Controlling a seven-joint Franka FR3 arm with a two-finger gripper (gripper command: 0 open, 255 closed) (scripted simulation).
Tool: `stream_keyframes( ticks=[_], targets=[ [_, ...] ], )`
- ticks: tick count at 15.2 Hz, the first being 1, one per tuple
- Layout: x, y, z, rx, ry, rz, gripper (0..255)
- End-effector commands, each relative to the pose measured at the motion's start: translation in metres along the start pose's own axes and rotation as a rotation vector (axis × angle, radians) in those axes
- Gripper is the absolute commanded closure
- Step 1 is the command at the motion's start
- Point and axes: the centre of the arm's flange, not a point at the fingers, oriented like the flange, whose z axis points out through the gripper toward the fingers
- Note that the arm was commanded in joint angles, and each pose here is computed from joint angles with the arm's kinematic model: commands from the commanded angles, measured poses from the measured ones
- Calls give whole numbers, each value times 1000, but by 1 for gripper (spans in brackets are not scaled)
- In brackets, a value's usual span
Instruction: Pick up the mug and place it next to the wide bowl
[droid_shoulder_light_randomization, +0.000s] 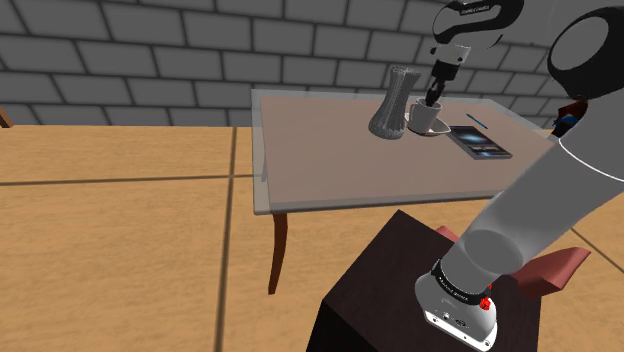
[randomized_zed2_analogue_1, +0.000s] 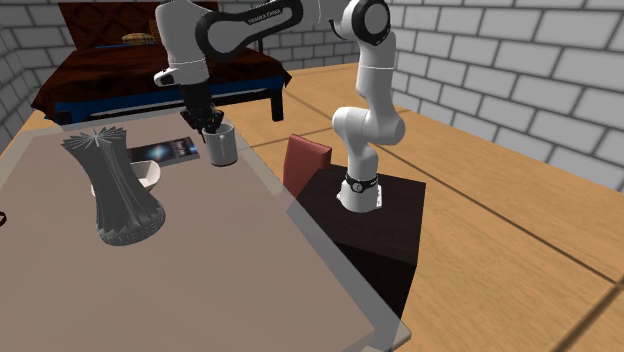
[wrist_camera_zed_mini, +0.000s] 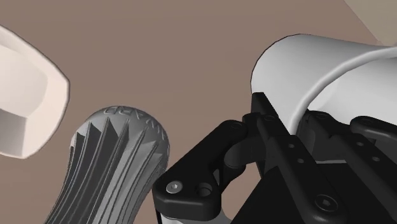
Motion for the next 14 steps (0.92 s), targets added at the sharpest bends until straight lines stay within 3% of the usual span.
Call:
stream_keyframes(
  ticks=[1,10,14],
  targets=[
    [-7,25,-3,-1,0,-2,255],
    [-44,135,-11,-1,0,-2,255],
    [-44,136,10,-1,0,-2,255]
  ],
)
